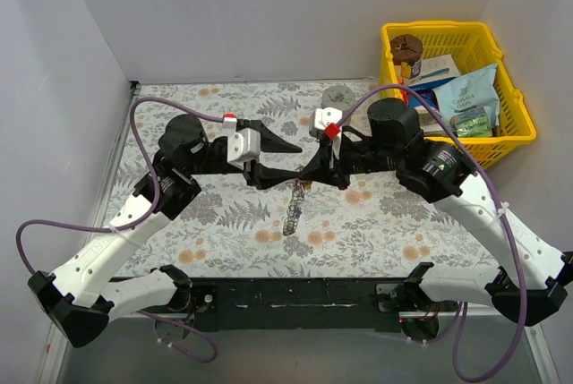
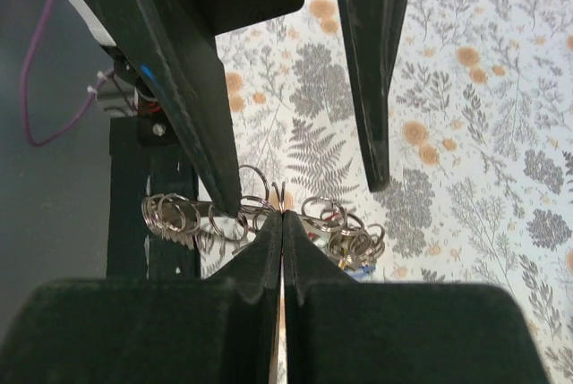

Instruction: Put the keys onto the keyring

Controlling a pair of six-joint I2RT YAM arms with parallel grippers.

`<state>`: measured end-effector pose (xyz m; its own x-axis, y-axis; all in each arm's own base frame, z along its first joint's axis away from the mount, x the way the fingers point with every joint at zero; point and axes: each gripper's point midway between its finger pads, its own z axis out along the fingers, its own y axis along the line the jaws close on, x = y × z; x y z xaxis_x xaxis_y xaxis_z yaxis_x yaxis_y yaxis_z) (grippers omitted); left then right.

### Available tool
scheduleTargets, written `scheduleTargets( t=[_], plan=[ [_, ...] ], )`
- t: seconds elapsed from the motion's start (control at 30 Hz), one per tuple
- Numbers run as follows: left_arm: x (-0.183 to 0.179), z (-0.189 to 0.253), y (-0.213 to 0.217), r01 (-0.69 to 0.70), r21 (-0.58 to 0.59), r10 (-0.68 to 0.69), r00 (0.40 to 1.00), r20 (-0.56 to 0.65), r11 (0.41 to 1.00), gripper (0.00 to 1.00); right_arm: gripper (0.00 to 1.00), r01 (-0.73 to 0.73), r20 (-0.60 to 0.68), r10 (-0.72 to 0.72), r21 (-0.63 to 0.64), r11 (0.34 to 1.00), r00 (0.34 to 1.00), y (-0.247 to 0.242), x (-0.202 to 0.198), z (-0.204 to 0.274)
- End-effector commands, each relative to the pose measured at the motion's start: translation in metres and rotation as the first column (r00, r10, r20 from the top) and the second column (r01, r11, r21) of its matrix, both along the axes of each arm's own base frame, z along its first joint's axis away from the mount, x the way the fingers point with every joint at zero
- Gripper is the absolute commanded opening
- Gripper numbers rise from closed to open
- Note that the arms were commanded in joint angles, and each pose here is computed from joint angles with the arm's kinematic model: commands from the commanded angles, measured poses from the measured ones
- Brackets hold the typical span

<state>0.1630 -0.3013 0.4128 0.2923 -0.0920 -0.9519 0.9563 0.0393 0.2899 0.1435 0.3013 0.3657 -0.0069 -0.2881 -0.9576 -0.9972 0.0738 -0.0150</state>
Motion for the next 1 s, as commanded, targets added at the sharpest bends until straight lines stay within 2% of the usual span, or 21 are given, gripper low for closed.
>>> scheduleTargets(
  t=[0.0, 0.2, 0.47, 0.73, 0.9, 0.97],
  plan=[
    [-0.004, -0.034, 0.001, 0.046, 0.165, -0.032, 0.996, -0.084, 0.985, 0.48, 0.01, -0.011, 0.026, 0.013, -0.099, 0.995, 1.000, -0.008, 0.002, 0.000],
    [0.004, -0.050, -0.003, 0.054, 0.250, -0.020, 0.991, -0.135, 0.967, 0.43, 0.01, 0.004, -0.019, -0.008, -0.210, 0.978, 1.000, -0.009, 0.011, -0.021],
    [0.013, -0.068, -0.003, 0.022, 0.294, 0.015, 0.992, -0.123, 0.956, 0.37, 0.01, 0.002, -0.008, -0.003, -0.166, 0.986, 1.000, -0.006, 0.010, -0.018],
    [0.010, -0.080, -0.004, 0.051, 0.297, -0.009, 0.990, -0.144, 0.953, 0.29, 0.01, -0.003, -0.007, 0.002, -0.132, 0.991, 1.000, -0.001, 0.010, -0.015],
    [0.011, -0.086, -0.006, 0.058, 0.301, -0.013, 0.989, -0.149, 0.952, 0.30, 0.01, -0.013, -0.011, 0.012, -0.115, 0.993, 1.000, 0.001, 0.008, -0.015],
    [0.010, -0.087, -0.006, 0.063, 0.303, -0.017, 0.988, -0.152, 0.951, 0.25, 0.01, -0.017, -0.017, 0.015, -0.113, 0.993, 1.000, 0.001, 0.007, -0.015]
  ],
)
